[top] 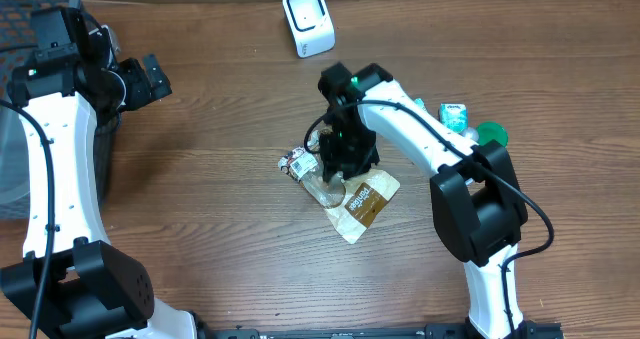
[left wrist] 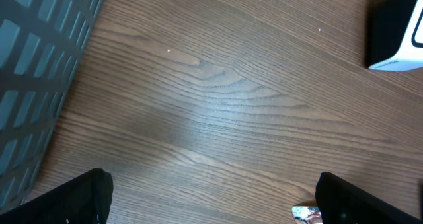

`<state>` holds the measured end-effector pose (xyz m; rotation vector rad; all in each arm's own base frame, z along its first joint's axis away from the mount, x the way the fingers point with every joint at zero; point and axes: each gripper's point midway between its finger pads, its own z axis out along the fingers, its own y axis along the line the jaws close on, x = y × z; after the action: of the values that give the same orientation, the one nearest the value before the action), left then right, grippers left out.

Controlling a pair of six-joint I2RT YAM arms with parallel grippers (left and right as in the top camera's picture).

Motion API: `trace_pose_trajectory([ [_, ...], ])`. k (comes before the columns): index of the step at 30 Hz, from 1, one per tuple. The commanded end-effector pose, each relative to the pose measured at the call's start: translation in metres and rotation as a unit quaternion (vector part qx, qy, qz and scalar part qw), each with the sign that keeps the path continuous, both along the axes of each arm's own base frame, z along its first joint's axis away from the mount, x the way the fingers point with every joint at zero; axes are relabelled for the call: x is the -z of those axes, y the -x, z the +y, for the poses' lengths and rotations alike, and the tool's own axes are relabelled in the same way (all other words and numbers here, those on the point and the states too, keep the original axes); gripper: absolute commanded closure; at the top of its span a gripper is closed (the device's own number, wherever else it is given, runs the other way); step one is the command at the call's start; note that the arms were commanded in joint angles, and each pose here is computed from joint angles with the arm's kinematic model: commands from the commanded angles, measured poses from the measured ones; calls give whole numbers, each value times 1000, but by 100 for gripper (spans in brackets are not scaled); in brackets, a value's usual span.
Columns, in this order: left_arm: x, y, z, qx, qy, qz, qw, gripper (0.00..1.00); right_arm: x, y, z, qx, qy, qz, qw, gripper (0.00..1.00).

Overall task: Scan the item barcode
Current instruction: 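Carry the pouch right and set it beside the wipes pack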

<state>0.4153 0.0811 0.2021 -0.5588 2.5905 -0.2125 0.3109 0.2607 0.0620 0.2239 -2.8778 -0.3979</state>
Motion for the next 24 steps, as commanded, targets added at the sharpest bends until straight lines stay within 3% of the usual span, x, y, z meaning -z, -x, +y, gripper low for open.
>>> trace_pose_trajectory([
  [1,-3,-2,0,-2,-2,-3,1000,0,-30,-19,31,-15,-59,-55,997,64],
  [7,-3,-3,-2,1,-2,-4,1000,0,-22,-12,67,-63,-65,-104,990,71],
  [12,-3,-3,-2,1,-2,-3,1000,0,-17,14,93,-117,-38,-133,984,57],
  [18,-3,-2,-2,0,-3,-3,1000,0,-16,21,115,-151,-16,-188,970,55],
  [24,-3,-3,-2,1,-2,-3,1000,0,-10,28,120,-161,-7,-194,968,56],
])
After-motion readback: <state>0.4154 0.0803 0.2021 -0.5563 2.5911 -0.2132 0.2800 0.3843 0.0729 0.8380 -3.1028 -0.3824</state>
